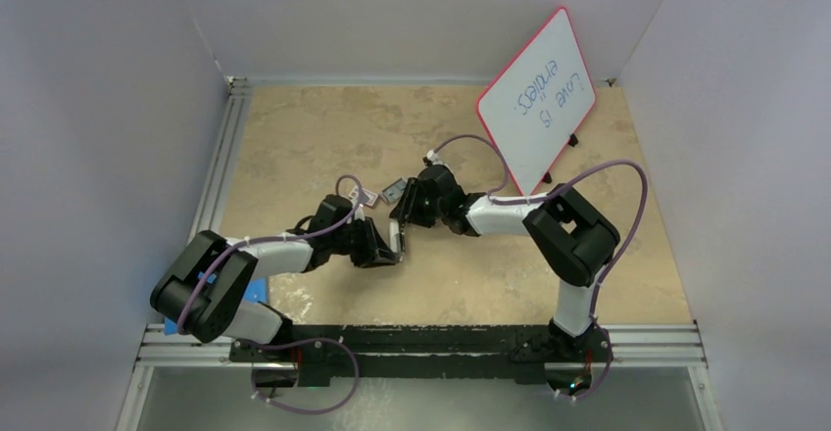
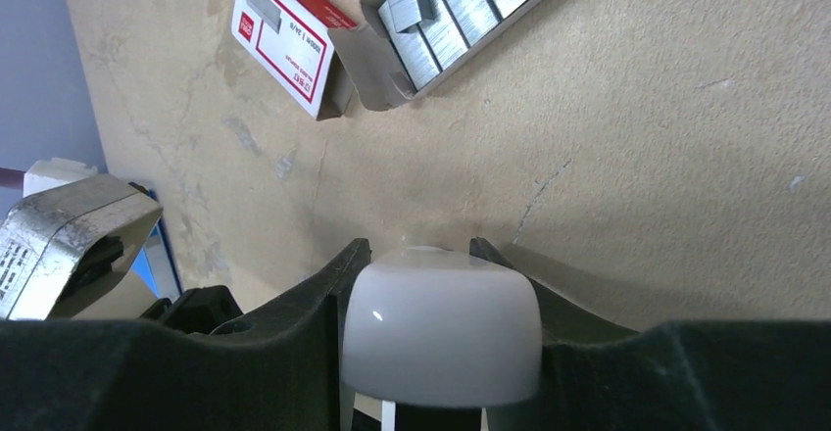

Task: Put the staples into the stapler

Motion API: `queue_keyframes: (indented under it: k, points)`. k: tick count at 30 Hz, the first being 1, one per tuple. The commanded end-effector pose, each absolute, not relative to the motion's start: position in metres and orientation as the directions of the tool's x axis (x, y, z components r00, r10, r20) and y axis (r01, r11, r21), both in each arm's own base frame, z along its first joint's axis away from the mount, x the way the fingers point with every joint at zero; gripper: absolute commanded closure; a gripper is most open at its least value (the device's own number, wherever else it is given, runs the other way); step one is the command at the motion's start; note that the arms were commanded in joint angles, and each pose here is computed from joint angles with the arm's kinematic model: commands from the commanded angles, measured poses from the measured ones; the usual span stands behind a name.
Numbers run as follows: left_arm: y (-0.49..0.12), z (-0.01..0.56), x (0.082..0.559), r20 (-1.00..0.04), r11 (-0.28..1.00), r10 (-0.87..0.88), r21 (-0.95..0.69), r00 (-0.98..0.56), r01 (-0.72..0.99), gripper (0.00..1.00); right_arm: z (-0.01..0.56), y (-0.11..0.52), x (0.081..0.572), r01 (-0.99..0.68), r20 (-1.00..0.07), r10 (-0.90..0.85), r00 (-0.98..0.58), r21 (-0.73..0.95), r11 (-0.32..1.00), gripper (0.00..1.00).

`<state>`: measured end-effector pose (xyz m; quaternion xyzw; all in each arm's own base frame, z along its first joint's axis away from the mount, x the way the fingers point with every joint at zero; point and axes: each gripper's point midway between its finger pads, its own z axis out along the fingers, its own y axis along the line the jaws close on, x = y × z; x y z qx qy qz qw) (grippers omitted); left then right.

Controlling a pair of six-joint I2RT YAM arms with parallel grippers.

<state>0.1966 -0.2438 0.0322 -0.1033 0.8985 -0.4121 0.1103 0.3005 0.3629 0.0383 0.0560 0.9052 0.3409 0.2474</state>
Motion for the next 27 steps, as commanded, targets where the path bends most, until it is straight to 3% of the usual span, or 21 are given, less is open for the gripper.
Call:
queue_keyframes:
  k: [1,5,11,18,27]
  points:
    - [-0.253,0.042,0.197,-0.111,0.587,-0.259,-0.807,-0.96,-0.065,1.0,0.058,0.374,0.301,-0.113,-0.42,0.251,-0.872,0.672,0.732,0.58]
    - [-0.252,0.04,0.196,-0.099,0.591,-0.263,-0.803,-0.96,-0.079,1.0,0.06,0.373,0.307,-0.119,-0.445,0.261,-0.857,0.663,0.739,0.69]
    - [-0.243,0.038,0.201,-0.116,0.652,-0.29,-0.751,-0.95,-0.108,0.8,0.062,0.362,0.318,-0.122,-0.507,0.254,-0.824,0.595,0.794,0.76]
    - [-0.218,0.052,0.21,-0.231,0.738,-0.341,-0.666,-0.911,-0.107,0.57,0.065,0.349,0.326,-0.127,-0.591,0.19,-0.784,0.452,0.883,0.77]
    - [-0.163,0.106,0.237,-0.468,0.834,-0.455,-0.521,-0.758,-0.179,0.48,0.075,0.369,0.314,-0.139,-0.656,0.103,-0.748,0.306,0.942,0.77]
